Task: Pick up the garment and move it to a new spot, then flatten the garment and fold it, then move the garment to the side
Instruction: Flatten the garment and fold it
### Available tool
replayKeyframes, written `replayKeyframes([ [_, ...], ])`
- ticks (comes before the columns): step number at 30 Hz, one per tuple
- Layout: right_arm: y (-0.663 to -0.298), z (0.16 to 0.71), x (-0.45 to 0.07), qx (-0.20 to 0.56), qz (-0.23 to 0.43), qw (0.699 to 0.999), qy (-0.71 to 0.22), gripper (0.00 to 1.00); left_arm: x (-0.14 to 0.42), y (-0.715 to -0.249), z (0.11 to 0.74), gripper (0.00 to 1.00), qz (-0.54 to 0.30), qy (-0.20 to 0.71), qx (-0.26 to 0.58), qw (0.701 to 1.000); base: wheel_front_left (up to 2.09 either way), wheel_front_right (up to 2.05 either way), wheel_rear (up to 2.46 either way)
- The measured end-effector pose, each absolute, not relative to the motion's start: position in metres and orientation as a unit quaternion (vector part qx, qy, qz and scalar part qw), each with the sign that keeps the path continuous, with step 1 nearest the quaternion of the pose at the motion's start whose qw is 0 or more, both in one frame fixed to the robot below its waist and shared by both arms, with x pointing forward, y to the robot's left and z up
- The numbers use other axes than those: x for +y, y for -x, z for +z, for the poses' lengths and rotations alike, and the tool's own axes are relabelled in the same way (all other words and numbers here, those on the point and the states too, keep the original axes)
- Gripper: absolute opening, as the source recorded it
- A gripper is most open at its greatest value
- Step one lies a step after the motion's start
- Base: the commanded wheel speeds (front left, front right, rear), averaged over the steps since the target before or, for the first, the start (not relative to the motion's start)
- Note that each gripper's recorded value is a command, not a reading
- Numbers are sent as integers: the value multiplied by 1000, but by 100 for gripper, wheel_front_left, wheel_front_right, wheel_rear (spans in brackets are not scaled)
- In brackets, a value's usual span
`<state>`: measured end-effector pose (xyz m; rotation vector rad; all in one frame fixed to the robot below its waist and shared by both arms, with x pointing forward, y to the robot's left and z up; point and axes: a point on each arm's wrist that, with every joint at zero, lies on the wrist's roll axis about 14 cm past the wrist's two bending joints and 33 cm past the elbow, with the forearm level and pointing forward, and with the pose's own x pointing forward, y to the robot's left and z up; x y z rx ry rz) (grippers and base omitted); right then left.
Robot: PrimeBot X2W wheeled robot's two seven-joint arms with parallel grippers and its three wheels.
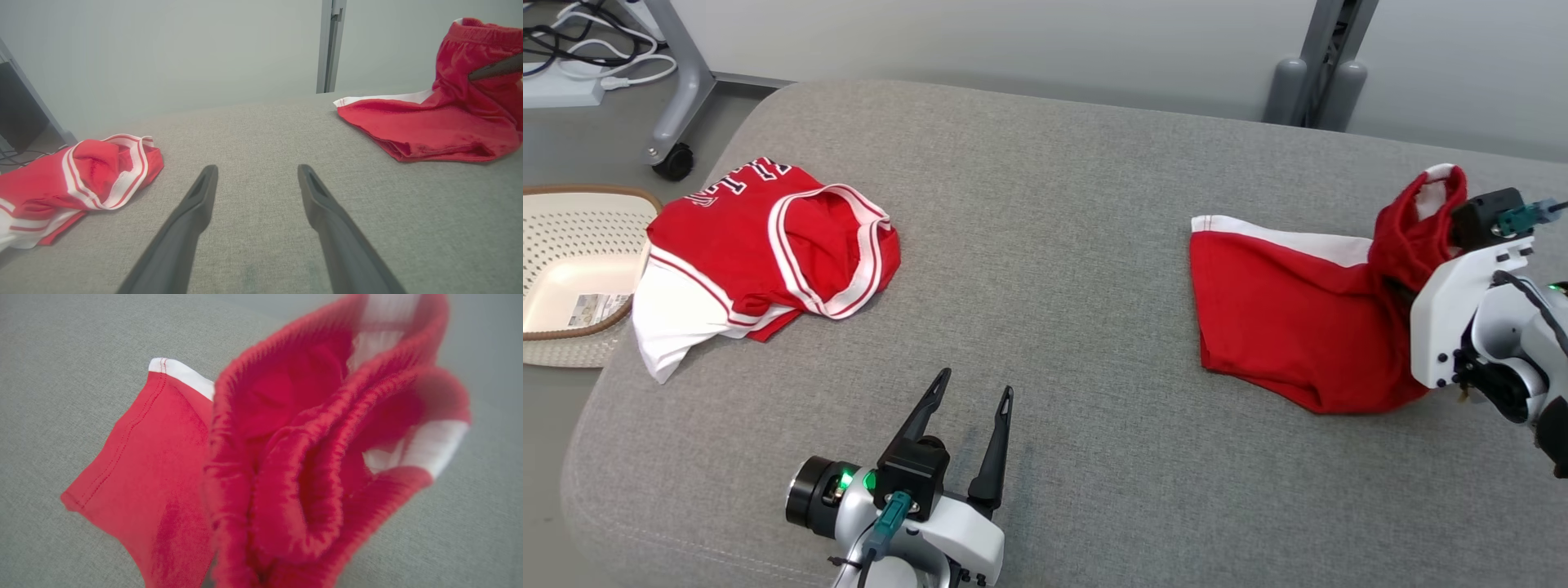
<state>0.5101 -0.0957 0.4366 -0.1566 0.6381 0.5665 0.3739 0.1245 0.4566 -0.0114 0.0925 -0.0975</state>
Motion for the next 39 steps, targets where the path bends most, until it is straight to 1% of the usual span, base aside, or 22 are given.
replayKeyframes([
  [3,-510,437,-87,310,284,903,84,0,126,-372,456,100,-46,8,47,998,0,0,0],
  [15,-499,417,-42,343,331,866,150,0,138,-362,455,100,-22,13,52,998,0,0,0],
  [34,-491,389,-2,375,373,830,178,0,152,-358,447,100,7,17,68,998,0,0,0],
  [35,-491,388,-1,375,374,829,179,33,153,-357,447,100,8,17,68,997,0,0,0],
  [36,-491,388,0,374,375,829,181,100,153,-357,447,100,8,18,68,997,0,0,0],
  [39,-489,390,4,373,378,829,175,100,153,-358,447,100,9,17,67,998,0,0,0],
])
